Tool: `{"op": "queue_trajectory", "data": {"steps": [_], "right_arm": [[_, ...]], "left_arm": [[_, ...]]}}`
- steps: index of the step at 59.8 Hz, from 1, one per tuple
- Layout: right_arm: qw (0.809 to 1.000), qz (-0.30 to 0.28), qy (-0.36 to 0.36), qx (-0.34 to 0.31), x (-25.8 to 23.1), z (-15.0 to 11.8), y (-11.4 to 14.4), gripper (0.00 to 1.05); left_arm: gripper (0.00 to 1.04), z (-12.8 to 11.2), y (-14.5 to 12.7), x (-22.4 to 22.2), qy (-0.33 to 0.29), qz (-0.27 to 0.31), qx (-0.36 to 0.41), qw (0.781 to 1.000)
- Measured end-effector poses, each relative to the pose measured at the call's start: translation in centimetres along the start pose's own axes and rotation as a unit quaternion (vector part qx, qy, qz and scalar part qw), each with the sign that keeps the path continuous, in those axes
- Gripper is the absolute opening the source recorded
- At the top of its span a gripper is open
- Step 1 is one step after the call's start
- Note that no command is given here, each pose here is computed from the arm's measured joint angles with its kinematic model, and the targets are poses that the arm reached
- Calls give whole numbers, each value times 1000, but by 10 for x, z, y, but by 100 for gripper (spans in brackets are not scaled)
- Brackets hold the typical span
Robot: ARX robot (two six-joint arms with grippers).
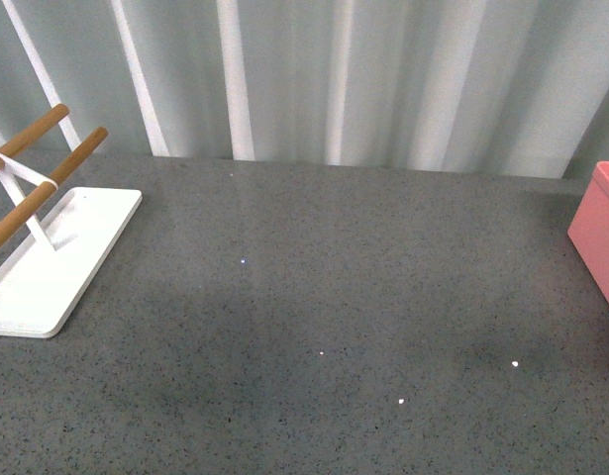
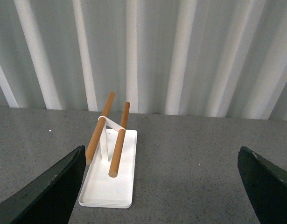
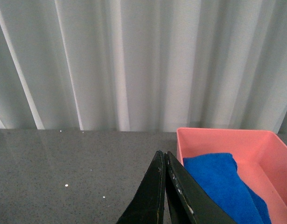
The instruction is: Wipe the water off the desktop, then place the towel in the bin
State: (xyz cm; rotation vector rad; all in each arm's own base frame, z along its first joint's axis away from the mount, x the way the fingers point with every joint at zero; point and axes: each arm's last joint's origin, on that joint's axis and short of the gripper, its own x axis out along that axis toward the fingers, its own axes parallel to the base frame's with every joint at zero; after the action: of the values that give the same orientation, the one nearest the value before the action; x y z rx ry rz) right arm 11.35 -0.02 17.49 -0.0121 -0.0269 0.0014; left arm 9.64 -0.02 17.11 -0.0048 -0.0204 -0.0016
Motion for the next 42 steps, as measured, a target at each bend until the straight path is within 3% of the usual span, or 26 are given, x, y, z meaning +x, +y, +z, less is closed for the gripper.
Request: {"op": "queue_trajectory", "data": {"steps": [42], "right_arm": [[1000, -1, 3, 1, -17, -3, 0, 3]], "left_arm": [[98, 0, 0, 0, 0, 0, 0, 1000]]}}
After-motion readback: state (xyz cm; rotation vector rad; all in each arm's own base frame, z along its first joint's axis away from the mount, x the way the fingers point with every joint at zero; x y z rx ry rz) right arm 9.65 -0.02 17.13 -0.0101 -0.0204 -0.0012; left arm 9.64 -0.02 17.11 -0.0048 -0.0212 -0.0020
